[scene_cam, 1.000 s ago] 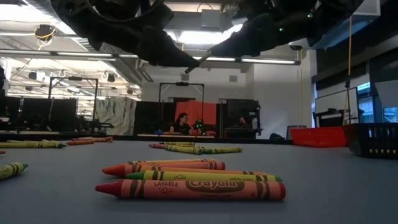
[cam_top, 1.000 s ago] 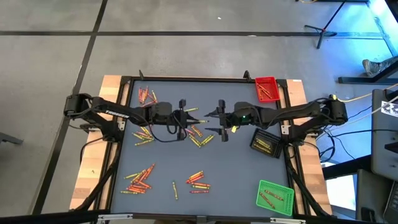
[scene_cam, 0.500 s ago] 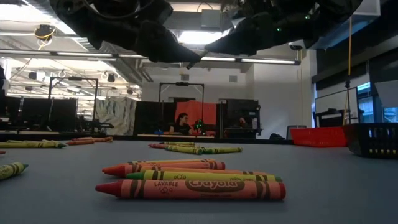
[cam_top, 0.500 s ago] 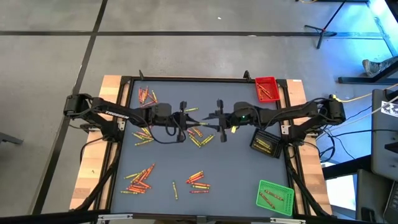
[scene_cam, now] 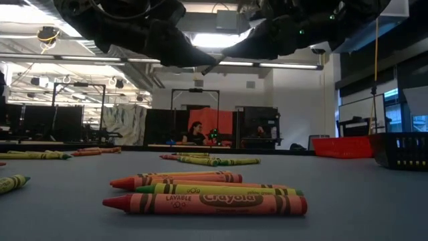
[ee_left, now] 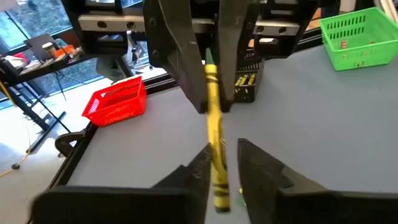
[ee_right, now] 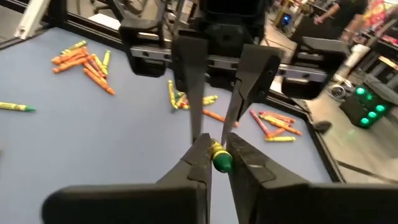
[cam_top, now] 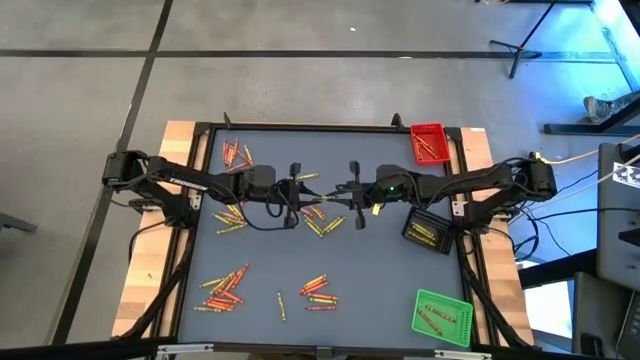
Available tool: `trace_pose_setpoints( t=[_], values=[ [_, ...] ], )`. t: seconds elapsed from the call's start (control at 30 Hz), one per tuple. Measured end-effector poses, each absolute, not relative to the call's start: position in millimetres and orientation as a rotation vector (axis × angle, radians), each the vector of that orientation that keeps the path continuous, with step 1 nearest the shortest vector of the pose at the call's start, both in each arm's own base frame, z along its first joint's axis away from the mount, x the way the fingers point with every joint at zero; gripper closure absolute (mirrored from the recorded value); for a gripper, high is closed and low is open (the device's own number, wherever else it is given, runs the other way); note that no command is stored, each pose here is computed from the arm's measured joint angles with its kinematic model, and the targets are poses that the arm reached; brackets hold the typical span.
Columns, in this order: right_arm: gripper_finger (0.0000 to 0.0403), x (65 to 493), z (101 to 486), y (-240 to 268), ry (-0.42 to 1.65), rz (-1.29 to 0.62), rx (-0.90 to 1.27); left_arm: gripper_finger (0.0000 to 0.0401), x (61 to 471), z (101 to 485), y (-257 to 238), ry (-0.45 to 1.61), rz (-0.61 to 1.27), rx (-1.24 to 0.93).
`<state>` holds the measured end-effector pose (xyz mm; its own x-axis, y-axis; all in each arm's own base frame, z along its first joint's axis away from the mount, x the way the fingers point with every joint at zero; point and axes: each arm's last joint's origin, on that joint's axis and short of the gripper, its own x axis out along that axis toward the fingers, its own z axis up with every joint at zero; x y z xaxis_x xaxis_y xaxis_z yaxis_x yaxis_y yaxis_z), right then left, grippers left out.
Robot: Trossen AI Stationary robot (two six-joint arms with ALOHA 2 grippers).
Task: Sort crayons
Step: Put the green crayon into the black basket
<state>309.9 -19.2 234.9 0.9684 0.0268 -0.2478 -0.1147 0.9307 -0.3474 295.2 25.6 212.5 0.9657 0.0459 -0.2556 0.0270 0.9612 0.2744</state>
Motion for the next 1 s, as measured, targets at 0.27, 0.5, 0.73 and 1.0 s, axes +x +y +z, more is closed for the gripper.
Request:
trace_pose_setpoints(
  t=[0.27, 0.5, 0.73, 1.0],
  values=[
    [0.0381, 292, 265, -20, 0.522, 0.019, -0.23, 0.0277, 294, 210, 27, 0.299, 0.052, 0.284],
    [0.0371, 257, 286, -18, 0.891, -0.037, 0.007, 0.0275, 294, 207, 27, 0.33, 0.054, 0.282],
    [0.038, 218, 291, -15, 1.197, -0.181, 0.249, 0.0275, 293, 206, 27, 0.338, 0.053, 0.28],
    [0.0376, 186, 266, -12, 1.483, -0.358, 0.456, 0.0275, 293, 206, 27, 0.345, 0.053, 0.28]
  ],
)
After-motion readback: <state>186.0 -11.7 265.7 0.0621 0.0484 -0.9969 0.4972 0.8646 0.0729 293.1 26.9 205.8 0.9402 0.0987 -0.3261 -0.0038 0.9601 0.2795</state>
